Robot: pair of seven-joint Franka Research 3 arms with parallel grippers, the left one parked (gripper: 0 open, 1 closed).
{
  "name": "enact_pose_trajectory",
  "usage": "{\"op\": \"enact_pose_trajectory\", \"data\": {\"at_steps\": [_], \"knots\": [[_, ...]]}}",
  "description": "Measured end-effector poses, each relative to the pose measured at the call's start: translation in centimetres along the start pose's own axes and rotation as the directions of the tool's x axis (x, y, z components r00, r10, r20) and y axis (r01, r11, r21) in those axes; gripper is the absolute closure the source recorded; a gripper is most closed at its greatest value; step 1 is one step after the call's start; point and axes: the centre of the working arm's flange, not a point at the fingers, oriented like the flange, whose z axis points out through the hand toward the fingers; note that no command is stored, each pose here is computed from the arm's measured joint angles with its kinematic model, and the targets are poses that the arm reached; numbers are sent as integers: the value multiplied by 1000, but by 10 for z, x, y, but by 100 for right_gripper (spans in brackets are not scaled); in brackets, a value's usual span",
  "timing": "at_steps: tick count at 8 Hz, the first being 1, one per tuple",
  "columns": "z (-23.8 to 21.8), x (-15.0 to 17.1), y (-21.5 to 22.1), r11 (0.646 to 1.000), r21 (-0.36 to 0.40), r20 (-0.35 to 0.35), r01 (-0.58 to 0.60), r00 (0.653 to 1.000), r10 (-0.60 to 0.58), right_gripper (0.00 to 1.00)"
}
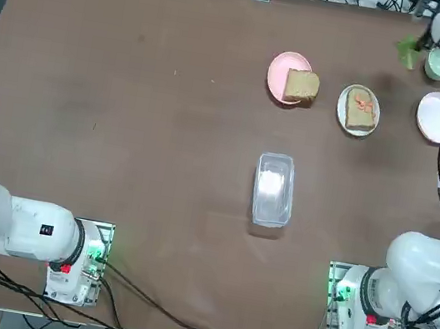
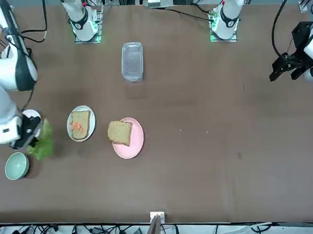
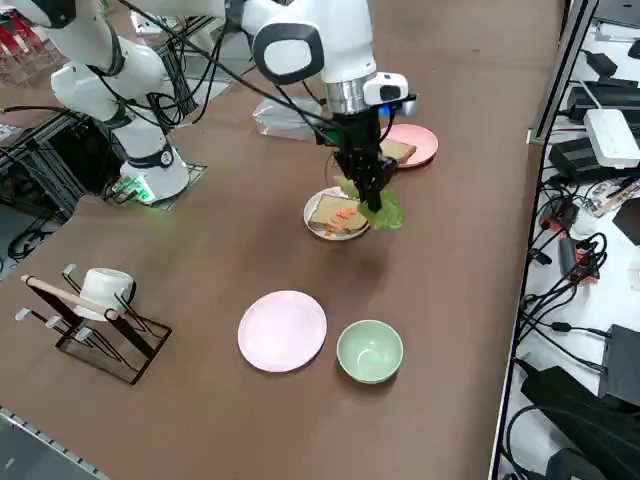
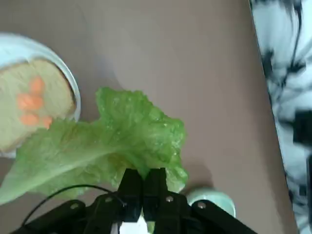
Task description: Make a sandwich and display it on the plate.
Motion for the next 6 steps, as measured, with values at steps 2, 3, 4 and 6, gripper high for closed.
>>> {"op": "enact_pose_trajectory", "data": {"at_steps": [2,3,4,6], "knots": [[-3,46,-18,997,13,-42,82,996,-81,96],[-1,70,-31,992,25,-55,123,991,-122,96],[6,88,-45,986,44,-63,159,986,-156,96],[27,100,-72,976,85,-69,202,978,-196,96]]}}
